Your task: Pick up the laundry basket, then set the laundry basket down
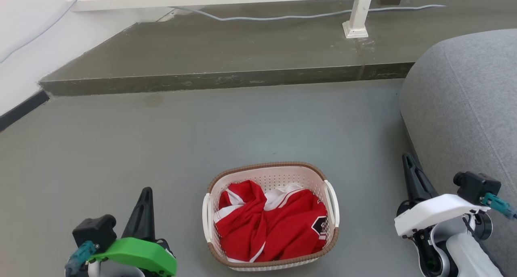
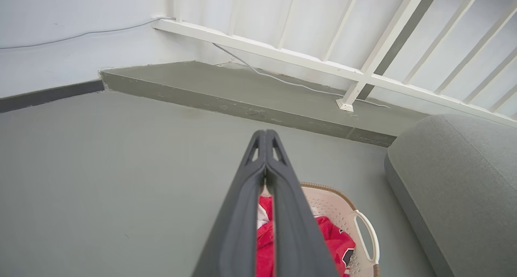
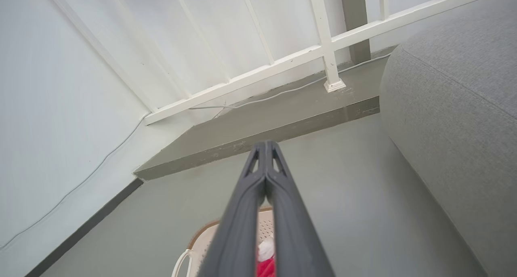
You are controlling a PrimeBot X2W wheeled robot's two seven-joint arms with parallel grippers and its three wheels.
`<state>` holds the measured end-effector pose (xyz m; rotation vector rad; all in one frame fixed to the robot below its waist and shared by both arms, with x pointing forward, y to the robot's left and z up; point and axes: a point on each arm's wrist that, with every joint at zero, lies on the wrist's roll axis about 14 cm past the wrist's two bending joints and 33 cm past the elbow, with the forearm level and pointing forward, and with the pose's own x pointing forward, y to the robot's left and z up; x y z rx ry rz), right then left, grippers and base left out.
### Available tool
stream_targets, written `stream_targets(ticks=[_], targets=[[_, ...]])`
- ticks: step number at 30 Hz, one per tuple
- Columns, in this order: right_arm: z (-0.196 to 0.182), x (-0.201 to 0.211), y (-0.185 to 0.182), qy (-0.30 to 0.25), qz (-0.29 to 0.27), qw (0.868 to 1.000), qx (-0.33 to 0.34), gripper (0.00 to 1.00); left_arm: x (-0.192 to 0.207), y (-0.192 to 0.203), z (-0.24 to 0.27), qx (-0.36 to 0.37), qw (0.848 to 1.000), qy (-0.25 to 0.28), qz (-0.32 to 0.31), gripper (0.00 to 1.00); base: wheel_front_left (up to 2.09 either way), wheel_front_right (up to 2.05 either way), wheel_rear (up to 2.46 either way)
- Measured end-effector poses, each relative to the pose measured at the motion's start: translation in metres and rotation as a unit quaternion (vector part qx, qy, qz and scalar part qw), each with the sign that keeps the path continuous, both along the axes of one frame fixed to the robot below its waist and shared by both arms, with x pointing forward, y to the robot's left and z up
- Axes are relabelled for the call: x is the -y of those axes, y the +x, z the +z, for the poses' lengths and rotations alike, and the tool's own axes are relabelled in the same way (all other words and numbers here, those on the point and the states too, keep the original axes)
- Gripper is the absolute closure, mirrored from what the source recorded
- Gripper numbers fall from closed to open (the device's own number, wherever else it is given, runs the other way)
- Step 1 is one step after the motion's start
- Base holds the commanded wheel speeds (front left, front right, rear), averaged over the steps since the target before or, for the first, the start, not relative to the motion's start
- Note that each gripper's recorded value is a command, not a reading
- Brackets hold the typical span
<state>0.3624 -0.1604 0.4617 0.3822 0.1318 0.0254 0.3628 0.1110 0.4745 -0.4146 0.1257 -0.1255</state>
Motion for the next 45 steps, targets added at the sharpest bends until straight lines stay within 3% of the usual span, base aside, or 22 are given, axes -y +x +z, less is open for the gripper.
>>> stream_targets(ticks=[23, 45], targets=[[-0.001, 0.014, 0.004, 0.150, -0.041, 0.987, -0.029, 1.00, -0.023, 0.000, -0.010, -0.054, 0.987, -0.142, 0.041, 1.00, 0.00, 0.00, 0.00], [-0.001, 0.025, 0.006, 0.304, -0.071, 0.949, -0.040, 1.00, -0.042, 0.000, -0.014, -0.078, 0.952, -0.287, 0.072, 1.00, 0.00, 0.00, 0.00]])
